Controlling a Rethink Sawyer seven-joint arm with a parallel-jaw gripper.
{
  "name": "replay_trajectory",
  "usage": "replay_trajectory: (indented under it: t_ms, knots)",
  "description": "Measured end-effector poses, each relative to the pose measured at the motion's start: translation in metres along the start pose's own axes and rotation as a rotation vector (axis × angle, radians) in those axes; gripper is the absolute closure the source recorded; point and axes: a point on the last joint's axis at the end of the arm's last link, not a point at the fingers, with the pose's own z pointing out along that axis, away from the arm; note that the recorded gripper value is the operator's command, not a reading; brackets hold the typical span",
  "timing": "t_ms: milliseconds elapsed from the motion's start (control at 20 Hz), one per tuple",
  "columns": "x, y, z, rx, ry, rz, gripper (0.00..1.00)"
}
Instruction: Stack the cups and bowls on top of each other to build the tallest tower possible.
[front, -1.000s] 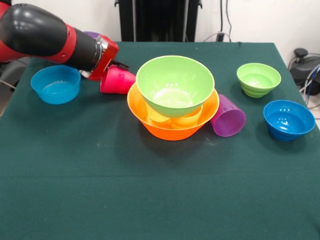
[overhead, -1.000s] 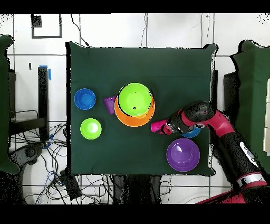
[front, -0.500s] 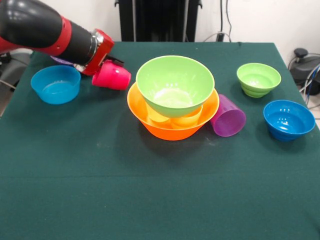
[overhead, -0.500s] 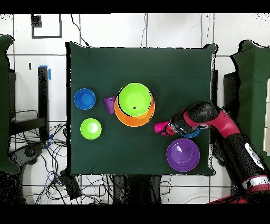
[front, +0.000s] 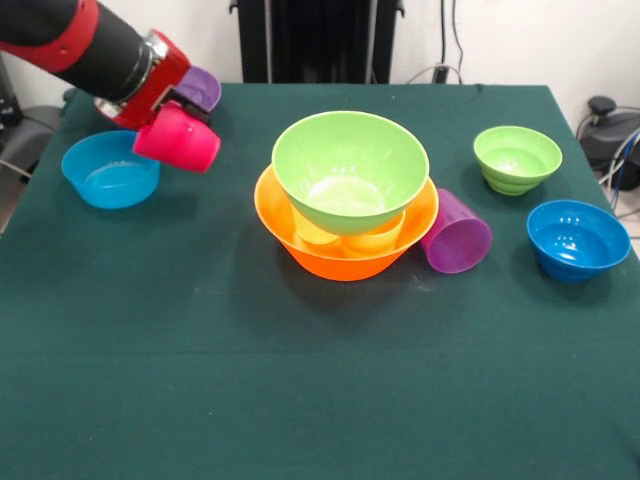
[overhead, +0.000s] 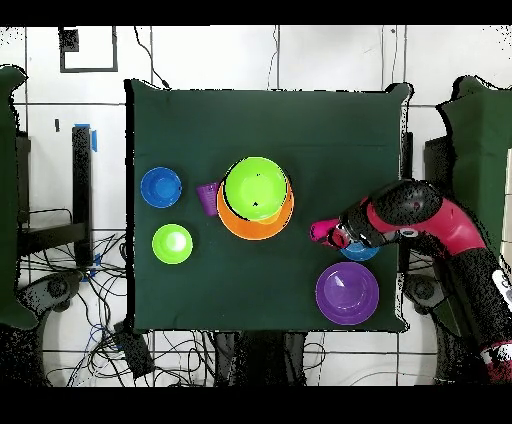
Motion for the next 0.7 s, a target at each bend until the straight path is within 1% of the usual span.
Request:
replay_trajectory:
  t_ms: [100,150,250,300,400,450,700]
  knots:
    - [-0.008,0.001,-0.012,0.027,0.002,-0.002,1.0]
    - [-0.019,0.003,-0.026,0.064,0.003,-0.009,1.0]
    - [-0.028,0.004,-0.034,0.088,0.005,-0.014,1.0]
    - [-0.037,0.008,-0.043,0.115,0.008,-0.023,1.0]
    - [-0.047,0.012,-0.052,0.143,0.011,-0.031,1.0]
    - [-0.064,0.02,-0.065,0.186,0.017,-0.047,1.0]
    - [-0.092,0.038,-0.087,0.257,0.026,-0.078,1.0]
